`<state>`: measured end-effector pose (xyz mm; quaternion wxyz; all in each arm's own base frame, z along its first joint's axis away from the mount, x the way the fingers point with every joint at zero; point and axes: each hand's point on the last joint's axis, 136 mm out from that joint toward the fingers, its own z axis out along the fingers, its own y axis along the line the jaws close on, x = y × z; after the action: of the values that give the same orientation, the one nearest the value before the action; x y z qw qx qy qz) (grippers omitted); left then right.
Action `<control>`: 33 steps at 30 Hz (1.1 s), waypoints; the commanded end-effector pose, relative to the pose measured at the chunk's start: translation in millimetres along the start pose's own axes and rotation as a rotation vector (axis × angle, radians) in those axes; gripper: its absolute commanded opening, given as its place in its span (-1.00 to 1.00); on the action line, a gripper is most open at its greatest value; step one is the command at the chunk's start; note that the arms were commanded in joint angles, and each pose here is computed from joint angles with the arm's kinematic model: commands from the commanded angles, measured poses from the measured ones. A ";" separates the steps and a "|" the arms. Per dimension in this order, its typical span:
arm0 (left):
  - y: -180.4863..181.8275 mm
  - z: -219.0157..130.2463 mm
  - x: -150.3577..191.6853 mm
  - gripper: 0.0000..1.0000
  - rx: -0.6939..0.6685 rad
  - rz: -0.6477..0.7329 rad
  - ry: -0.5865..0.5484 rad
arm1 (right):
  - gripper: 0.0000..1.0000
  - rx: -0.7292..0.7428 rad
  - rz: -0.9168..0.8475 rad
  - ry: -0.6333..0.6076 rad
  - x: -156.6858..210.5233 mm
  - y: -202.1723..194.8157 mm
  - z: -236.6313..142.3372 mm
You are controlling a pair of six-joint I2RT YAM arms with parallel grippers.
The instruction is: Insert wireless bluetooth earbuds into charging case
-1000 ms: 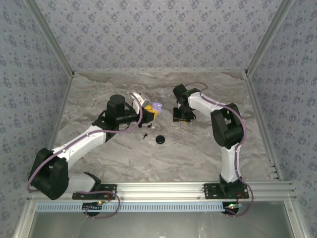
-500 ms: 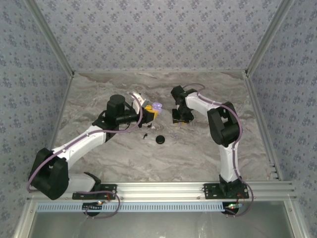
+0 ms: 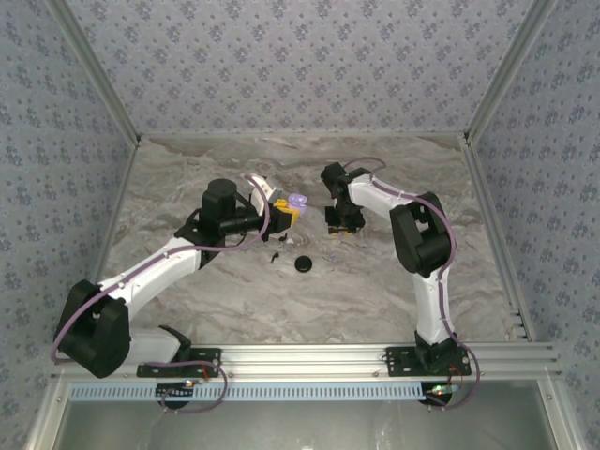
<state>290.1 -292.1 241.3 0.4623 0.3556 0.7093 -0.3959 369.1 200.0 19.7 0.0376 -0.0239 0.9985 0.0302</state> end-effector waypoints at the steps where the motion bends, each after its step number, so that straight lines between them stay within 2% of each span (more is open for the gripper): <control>1: -7.7 -5.3 -13.2 -0.57 0.013 0.046 -0.035 | -0.47 0.033 -0.008 0.042 7.6 -0.8 11.3; 7: -7.0 -5.3 -13.0 -0.57 0.010 0.044 -0.034 | -0.53 0.026 -0.047 0.034 6.3 0.8 8.7; 15: -3.4 -3.3 -8.1 -0.57 -0.004 0.028 -0.026 | -0.51 -0.031 -0.133 0.027 5.1 11.4 7.2; 24: 4.6 -2.2 -0.7 -0.57 -0.042 -0.001 -0.025 | -0.52 -0.004 -0.211 0.014 4.7 11.5 8.3; 33: 18.7 3.9 9.5 -0.56 -0.092 -0.054 -0.024 | -0.55 -0.029 -0.218 -0.116 -8.5 13.8 -12.2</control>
<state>298.6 -284.3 222.1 0.4614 0.3224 0.7354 -0.3773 371.4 205.1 21.8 0.0658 -0.1180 0.9905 0.0265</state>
